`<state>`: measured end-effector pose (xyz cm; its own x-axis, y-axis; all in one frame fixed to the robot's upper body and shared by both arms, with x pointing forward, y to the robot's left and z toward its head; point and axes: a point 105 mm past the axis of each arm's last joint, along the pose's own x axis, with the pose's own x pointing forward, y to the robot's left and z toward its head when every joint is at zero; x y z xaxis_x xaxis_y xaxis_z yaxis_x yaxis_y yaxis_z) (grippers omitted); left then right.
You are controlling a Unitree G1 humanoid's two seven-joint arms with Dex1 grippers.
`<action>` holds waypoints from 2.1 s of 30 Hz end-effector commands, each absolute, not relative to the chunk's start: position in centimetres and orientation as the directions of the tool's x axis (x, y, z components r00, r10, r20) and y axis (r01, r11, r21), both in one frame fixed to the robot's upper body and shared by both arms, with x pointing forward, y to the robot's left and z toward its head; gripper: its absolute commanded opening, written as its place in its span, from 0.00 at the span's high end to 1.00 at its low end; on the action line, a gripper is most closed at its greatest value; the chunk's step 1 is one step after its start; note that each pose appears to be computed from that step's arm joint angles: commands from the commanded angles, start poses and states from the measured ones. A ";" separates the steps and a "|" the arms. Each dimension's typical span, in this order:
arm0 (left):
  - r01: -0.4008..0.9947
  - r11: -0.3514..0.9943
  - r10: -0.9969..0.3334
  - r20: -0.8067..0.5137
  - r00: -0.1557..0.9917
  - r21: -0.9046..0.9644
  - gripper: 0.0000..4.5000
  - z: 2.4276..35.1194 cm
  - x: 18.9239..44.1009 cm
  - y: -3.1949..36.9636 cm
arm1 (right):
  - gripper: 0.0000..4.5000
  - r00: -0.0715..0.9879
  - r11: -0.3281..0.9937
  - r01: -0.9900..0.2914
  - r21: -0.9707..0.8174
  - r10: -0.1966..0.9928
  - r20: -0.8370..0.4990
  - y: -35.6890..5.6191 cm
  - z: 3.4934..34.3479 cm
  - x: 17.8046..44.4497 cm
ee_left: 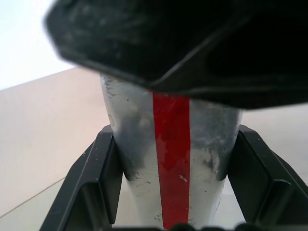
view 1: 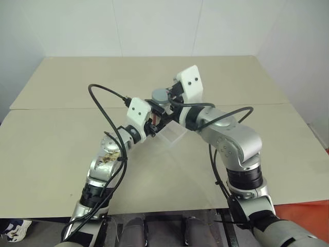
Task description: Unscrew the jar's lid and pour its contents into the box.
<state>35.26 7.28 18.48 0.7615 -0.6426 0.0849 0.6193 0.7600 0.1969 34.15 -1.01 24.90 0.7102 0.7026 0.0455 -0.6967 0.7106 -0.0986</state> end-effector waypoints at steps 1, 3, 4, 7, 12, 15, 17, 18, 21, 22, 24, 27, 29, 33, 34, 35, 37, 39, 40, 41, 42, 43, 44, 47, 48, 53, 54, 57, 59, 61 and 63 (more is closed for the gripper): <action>0.633 0.745 -0.665 0.146 0.733 0.211 0.39 20.2 35.0 6.8 | 0.20 0.698 0.710 -0.688 -0.149 0.704 0.133 -1.2 27.4 33.8; 0.634 0.745 -0.665 0.145 0.733 0.210 0.39 20.1 35.0 6.8 | 0.20 0.697 0.710 -0.687 -0.155 0.704 0.133 -1.2 27.4 33.8; 0.634 0.744 -0.665 0.142 0.733 0.211 0.39 20.0 35.0 6.8 | 0.20 0.695 0.708 -0.689 -0.156 0.706 0.132 -1.2 27.4 33.7; 0.639 0.741 -0.669 0.136 0.731 0.207 0.39 19.9 34.9 6.9 | 0.20 0.695 0.707 -0.688 -0.164 0.707 0.132 -1.2 27.5 33.6; 0.646 0.735 -0.676 0.135 0.725 0.207 0.39 19.8 34.8 6.9 | 0.20 0.697 0.707 -0.686 -0.173 0.707 0.122 -1.3 27.2 33.7; 0.649 0.732 -0.678 0.135 0.722 0.205 0.39 19.9 34.8 7.0 | 0.20 0.693 0.702 -0.690 -0.176 0.711 0.118 -1.4 27.0 33.7; 0.654 0.728 -0.683 0.134 0.718 0.206 0.39 19.8 34.7 7.0 | 0.20 0.692 0.700 -0.692 -0.177 0.713 0.113 -1.5 26.9 33.7; 0.657 0.726 -0.686 0.135 0.715 0.206 0.39 19.8 34.6 6.9 | 0.20 0.693 0.700 -0.692 -0.178 0.713 0.111 -1.5 26.9 33.7; 0.659 0.723 -0.688 0.136 0.713 0.206 0.39 19.8 34.6 6.9 | 0.29 0.693 0.700 -0.691 -0.181 0.713 0.110 -1.6 26.9 33.8; 0.660 0.723 -0.689 0.136 0.712 0.207 0.39 19.8 34.6 6.8 | 0.33 0.693 0.700 -0.691 -0.181 0.713 0.111 -1.6 26.9 33.8; 0.661 0.722 -0.690 0.136 0.711 0.207 0.39 19.8 34.6 6.8 | 0.38 0.692 0.700 -0.691 -0.179 0.713 0.115 -1.6 26.9 33.8; 0.662 0.720 -0.692 0.134 0.709 0.208 0.39 19.8 34.6 6.7 | 0.38 0.695 0.703 -0.688 -0.180 0.709 0.115 -1.6 26.9 33.8; 0.664 0.718 -0.693 0.134 0.708 0.208 0.39 19.8 34.5 6.7 | 0.38 0.696 0.703 -0.688 -0.180 0.709 0.114 -1.6 26.8 33.8; 0.696 0.687 -0.726 0.142 0.673 0.209 0.39 20.0 34.0 6.8 | 0.38 0.678 0.684 -0.705 -0.184 0.727 0.105 -1.6 26.5 33.7; 0.717 0.666 -0.746 0.146 0.650 0.208 0.39 20.1 33.7 6.8 | 0.38 0.663 0.669 -0.720 -0.184 0.742 0.102 -1.6 26.4 33.5; 0.730 0.651 -0.759 0.149 0.634 0.207 0.39 20.2 33.5 6.8 | 0.38 0.652 0.658 -0.730 -0.184 0.752 0.101 -1.6 26.4 33.5; 0.768 0.603 -0.798 0.164 0.580 0.218 0.39 20.6 32.9 6.9 | 0.38 0.606 0.612 -0.774 -0.162 0.790 0.090 -1.7 26.2 33.1; 0.807 0.536 -0.844 0.172 0.508 0.246 0.39 20.9 32.3 7.3 | 0.38 0.509 0.513 -0.848 -0.130 0.858 0.066 -1.9 25.8 32.1; 0.822 0.508 -0.861 0.170 0.479 0.257 0.39 20.9 32.1 7.5 | 0.38 0.479 0.482 -0.867 -0.127 0.876 0.057 -2.0 25.7 31.7; 0.836 0.480 -0.877 0.167 0.451 0.265 0.39 21.0 31.9 7.6 | 0.38 0.456 0.458 -0.880 -0.125 0.889 0.049 -2.1 25.6 31.4; 0.844 0.463 -0.886 0.165 0.433 0.270 0.39 21.0 31.7 7.7 | 0.38 0.444 0.446 -0.887 -0.123 0.895 0.045 -2.1 25.5 31.3; 0.862 0.426 -0.904 0.161 0.396 0.275 0.39 21.0 31.4 7.9 | 0.38 0.416 0.417 -0.900 -0.128 0.909 0.036 -2.2 25.4 30.9; 0.878 0.388 -0.921 0.155 0.358 0.281 0.39 21.0 31.0 8.1 | 0.38 0.386 0.386 -0.913 -0.133 0.922 0.029 -2.2 25.2 30.5; 0.912 0.267 -0.963 0.108 0.245 0.311 0.39 21.0 30.1 8.7 | 0.38 0.297 0.295 -0.945 -0.143 0.955 0.009 -2.3 25.1 29.4; 0.920 0.236 -0.972 0.099 0.215 0.314 0.39 21.1 29.9 8.8 | 0.38 0.262 0.260 -0.955 -0.144 0.965 0.003 -2.3 25.0 29.1; 0.937 0.132 -0.989 0.102 0.105 0.323 0.39 22.2 29.3 9.0 | 0.38 0.123 0.115 -0.981 -0.157 0.992 -0.042 -2.5 24.8 27.4; 0.937 0.106 -0.992 0.097 0.078 0.334 0.39 22.4 29.0 9.0 | 0.38 0.098 0.090 -0.983 -0.158 0.994 -0.045 -2.5 24.7 27.2; 0.939 0.033 -0.997 0.080 0.005 0.341 0.39 22.6 28.3 9.1 | 0.38 0.058 0.048 -0.985 -0.166 0.997 -0.057 -2.5 24.6 26.9; 0.942 -0.004 -0.997 0.077 -0.031 0.337 0.39 22.7 27.9 9.1 | 0.38 0.042 0.031 -0.985 -0.169 0.997 -0.064 -2.6 24.5 26.9; 0.940 -0.035 -0.994 0.081 -0.066 0.339 0.39 23.0 27.6 9.2 | 0.38 0.017 0.006 -0.986 -0.166 0.998 -0.067 -2.6 24.4 26.7; 0.938 -0.045 -0.993 0.086 -0.079 0.343 0.39 23.2 27.5 9.2 | 0.38 -0.001 -0.013 -0.986 -0.168 0.997 -0.072 -2.6 24.3 26.6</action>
